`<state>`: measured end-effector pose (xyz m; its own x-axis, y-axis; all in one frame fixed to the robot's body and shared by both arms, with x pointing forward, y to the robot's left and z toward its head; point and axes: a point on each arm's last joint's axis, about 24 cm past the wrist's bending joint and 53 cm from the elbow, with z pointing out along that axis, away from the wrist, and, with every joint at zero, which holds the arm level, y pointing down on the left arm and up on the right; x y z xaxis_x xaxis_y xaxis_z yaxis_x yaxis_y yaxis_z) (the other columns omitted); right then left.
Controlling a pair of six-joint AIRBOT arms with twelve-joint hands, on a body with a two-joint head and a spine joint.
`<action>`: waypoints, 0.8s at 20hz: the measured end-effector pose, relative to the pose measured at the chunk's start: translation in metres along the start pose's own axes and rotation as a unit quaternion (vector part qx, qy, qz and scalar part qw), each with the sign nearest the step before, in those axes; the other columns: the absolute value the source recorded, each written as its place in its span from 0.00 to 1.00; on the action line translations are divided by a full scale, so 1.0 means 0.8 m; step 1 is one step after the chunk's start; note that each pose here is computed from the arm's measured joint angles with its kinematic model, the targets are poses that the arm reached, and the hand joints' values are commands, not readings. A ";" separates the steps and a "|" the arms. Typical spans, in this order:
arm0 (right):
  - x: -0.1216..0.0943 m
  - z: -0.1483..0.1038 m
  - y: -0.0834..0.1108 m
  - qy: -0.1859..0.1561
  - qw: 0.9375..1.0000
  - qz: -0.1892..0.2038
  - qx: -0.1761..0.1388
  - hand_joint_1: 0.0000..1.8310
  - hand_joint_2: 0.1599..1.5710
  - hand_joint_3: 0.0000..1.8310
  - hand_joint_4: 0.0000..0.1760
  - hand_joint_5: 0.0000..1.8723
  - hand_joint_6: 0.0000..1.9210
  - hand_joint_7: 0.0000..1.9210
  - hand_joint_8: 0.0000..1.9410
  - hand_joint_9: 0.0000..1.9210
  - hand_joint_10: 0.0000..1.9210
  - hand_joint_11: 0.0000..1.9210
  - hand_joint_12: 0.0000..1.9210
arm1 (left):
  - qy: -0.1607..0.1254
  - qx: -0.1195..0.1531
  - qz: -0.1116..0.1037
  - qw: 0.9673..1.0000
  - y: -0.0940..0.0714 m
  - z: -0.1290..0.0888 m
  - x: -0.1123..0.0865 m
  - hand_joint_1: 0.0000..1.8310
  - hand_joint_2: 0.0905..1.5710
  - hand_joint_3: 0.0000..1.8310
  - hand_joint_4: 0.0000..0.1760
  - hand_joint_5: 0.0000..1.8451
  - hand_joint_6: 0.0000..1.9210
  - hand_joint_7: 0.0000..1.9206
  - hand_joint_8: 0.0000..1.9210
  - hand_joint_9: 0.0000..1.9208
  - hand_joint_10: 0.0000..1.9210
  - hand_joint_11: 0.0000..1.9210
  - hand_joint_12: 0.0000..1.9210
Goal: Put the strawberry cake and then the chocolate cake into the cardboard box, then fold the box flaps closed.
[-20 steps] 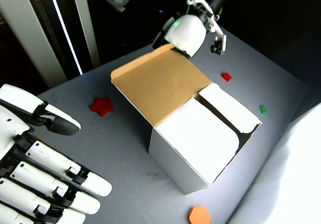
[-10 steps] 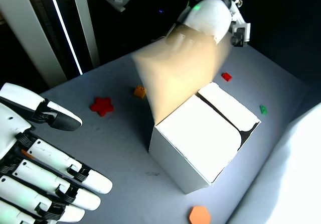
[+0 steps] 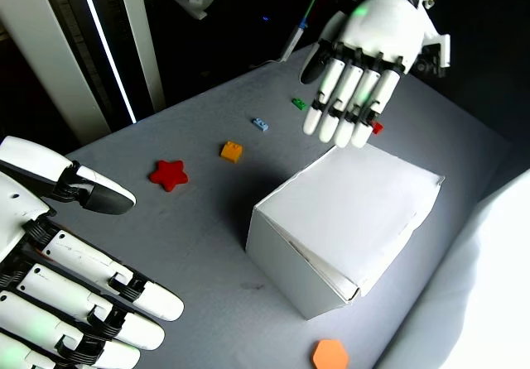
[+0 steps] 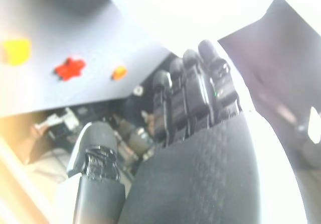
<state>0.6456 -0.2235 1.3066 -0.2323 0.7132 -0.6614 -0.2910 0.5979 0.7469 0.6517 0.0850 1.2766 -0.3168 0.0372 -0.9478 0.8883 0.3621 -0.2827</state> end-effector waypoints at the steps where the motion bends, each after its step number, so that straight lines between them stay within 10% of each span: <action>1: 0.000 0.000 0.000 0.000 1.000 0.000 0.000 0.22 0.72 0.00 0.00 0.01 0.00 0.05 0.00 0.00 0.24 0.00 0.57 | -0.001 -0.005 0.003 1.000 0.010 0.005 -0.006 0.03 0.88 0.00 0.00 0.15 0.00 0.15 0.00 0.14 0.00 0.00 0.46; 10: 0.000 0.000 0.003 0.000 1.000 -0.008 -0.004 0.19 0.75 0.00 0.00 0.00 0.00 0.08 0.00 0.05 0.19 0.00 0.57 | -0.010 -0.032 0.000 0.999 0.063 0.044 -0.029 0.03 0.87 0.00 0.00 0.13 0.00 0.13 0.00 0.12 0.00 0.00 0.39; 16: 0.003 0.000 0.006 0.002 1.000 -0.010 -0.007 0.21 0.74 0.00 0.00 0.01 0.00 0.05 0.00 0.02 0.22 0.00 0.64 | 0.006 -0.041 -0.027 0.999 0.072 0.048 0.010 0.04 0.87 0.00 0.00 0.14 0.00 0.15 0.00 0.14 0.00 0.00 0.41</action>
<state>0.6436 -0.2190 1.3086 -0.2306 0.6987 -0.6772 -0.3084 0.6076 0.7319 0.7126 0.0705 1.2472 -0.3677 0.0264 -0.9296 0.8396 0.4392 -0.3196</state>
